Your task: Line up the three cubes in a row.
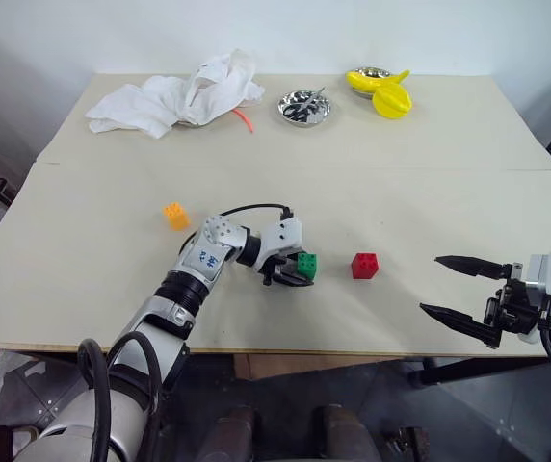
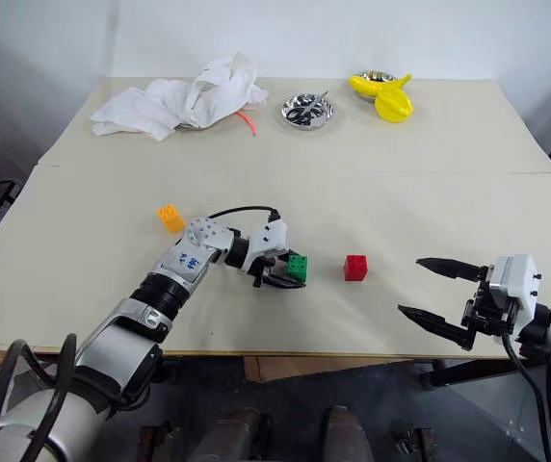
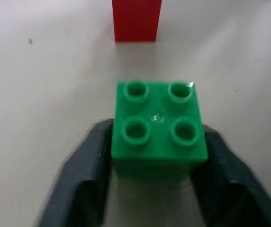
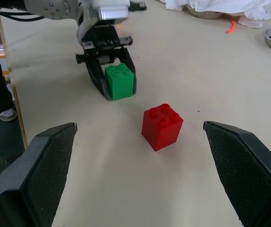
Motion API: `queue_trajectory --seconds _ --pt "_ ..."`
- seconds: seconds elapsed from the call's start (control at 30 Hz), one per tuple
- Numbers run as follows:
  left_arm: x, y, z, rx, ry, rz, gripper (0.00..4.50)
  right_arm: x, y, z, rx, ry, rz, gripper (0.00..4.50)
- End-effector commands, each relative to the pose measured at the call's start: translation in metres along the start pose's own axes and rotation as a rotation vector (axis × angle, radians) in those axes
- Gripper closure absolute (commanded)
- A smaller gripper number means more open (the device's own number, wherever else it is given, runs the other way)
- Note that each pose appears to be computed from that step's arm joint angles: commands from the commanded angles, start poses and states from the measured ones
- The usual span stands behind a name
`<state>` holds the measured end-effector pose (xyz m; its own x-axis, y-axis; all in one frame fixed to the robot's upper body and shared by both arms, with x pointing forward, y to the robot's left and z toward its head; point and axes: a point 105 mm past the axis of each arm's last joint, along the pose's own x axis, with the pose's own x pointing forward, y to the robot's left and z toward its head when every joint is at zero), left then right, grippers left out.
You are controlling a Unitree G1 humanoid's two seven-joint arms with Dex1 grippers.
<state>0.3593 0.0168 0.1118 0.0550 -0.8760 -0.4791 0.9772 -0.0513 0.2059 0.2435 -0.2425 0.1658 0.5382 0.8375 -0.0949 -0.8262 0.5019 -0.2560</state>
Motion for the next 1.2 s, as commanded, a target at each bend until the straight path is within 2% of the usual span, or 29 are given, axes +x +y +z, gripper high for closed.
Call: queue_trajectory --seconds 0.03,0.13,0.23,0.33,0.43,0.53,0.67,0.77,0.83,0.9,0.97,1.07,1.2 --pt "-0.002 -0.003 0.007 0.026 -0.034 -0.011 0.81 -0.002 -0.001 0.006 -0.03 -0.02 -0.004 0.0" --pt "-0.015 -0.001 0.015 0.086 -0.08 0.008 0.03 -0.001 -0.001 0.005 -0.028 -0.021 0.0 0.0" --pt "-0.04 -0.002 0.026 0.142 -0.169 0.018 0.03 0.0 -0.003 0.004 -0.029 -0.025 0.005 0.0" --pt "-0.099 -0.003 0.043 0.222 -0.327 0.084 0.03 0.004 -0.004 0.004 -0.026 -0.035 0.021 0.0" --pt "-0.137 -0.001 0.04 0.234 -0.333 0.195 0.03 0.008 -0.006 0.003 -0.023 -0.043 0.034 0.0" --pt "-0.186 -0.001 0.028 0.171 -0.293 0.386 0.03 0.016 -0.009 0.004 0.004 -0.062 0.056 0.0" --pt "-0.224 -0.018 0.005 0.1 -0.277 0.619 0.03 0.026 -0.015 0.009 0.002 -0.094 0.072 0.0" --pt "-0.253 -0.05 -0.036 -0.037 -0.286 0.889 0.03 0.037 -0.018 0.012 0.005 -0.125 0.094 0.0" --pt "-0.272 -0.085 -0.073 -0.131 -0.237 1.078 0.03 0.043 -0.017 0.012 0.021 -0.12 0.12 0.0" --pt "-0.287 -0.116 -0.093 -0.209 -0.216 1.249 0.03 0.046 -0.018 0.011 0.016 -0.114 0.128 0.0" --pt "-0.294 -0.14 -0.104 -0.276 -0.215 1.346 0.03 0.046 -0.019 0.01 0.019 -0.11 0.136 0.0" --pt "-0.291 -0.164 -0.111 -0.353 -0.207 1.374 0.03 0.046 -0.023 0.011 -0.007 -0.116 0.132 0.0" --pt "-0.283 -0.166 -0.108 -0.374 -0.22 1.35 0.03 0.045 -0.027 0.012 -0.027 -0.114 0.127 0.0"
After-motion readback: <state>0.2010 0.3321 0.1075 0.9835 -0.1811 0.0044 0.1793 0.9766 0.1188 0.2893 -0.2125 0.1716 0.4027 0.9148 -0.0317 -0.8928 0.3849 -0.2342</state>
